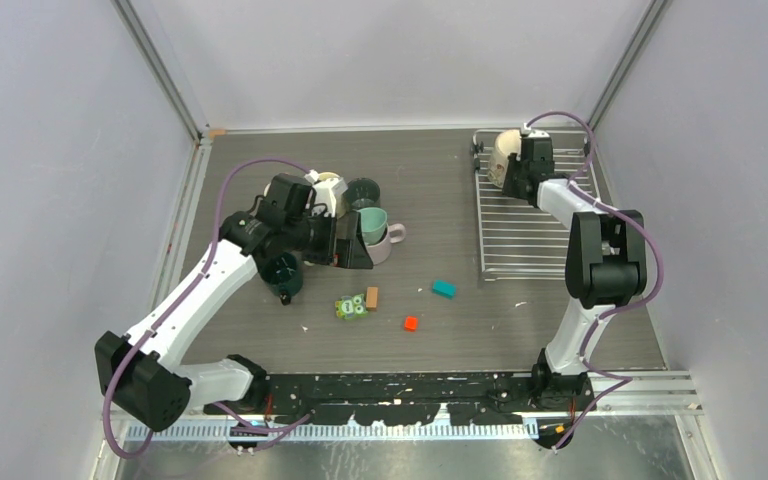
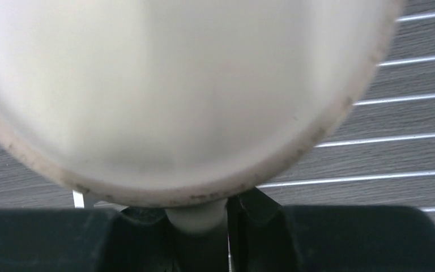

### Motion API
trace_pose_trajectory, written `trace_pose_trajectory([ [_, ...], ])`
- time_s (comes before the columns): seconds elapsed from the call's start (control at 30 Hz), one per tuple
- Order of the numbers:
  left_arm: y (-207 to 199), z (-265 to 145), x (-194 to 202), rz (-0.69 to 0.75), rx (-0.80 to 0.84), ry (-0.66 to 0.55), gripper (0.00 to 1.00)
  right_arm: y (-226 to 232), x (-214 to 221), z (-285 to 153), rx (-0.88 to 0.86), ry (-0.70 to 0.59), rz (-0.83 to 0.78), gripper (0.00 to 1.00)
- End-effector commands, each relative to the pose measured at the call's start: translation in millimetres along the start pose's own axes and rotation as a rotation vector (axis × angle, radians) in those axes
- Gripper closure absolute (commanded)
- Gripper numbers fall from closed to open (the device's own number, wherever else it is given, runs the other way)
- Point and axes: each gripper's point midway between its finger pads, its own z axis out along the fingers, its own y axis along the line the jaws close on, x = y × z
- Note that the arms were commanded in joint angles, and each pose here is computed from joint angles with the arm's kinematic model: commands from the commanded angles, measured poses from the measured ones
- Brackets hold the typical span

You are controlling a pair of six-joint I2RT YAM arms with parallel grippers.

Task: Unload the cups from the dish rack
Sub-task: Unload the cup from the dish rack.

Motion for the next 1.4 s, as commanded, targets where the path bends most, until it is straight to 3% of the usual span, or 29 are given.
trace_pose_trajectory([
  [0.0, -7, -5, -11, 0.038, 0.012, -0.033, 0.00, 1, -11, 2, 0.022, -0.066, -0.002, 0.74],
  [0.23, -6, -4, -11, 0.035, 0.010, -0.031, 0.00, 2, -19, -7, 0.052, -0.100, -0.007, 0.99],
  [0.63, -21, 3, -34, -0.067, 0.076, -0.126, 0.00, 8, -87, -71, 0.078, -0.251, 0.052, 0.99],
  [1.1, -42, 4, -72, -0.216, 0.169, -0.260, 0.00, 17, -123, -138, 0.058, -0.349, 0.118, 0.99],
  [1.37, -59, 1, -107, -0.269, 0.243, -0.348, 0.00, 43, -142, -194, -0.038, -0.393, 0.126, 0.99],
])
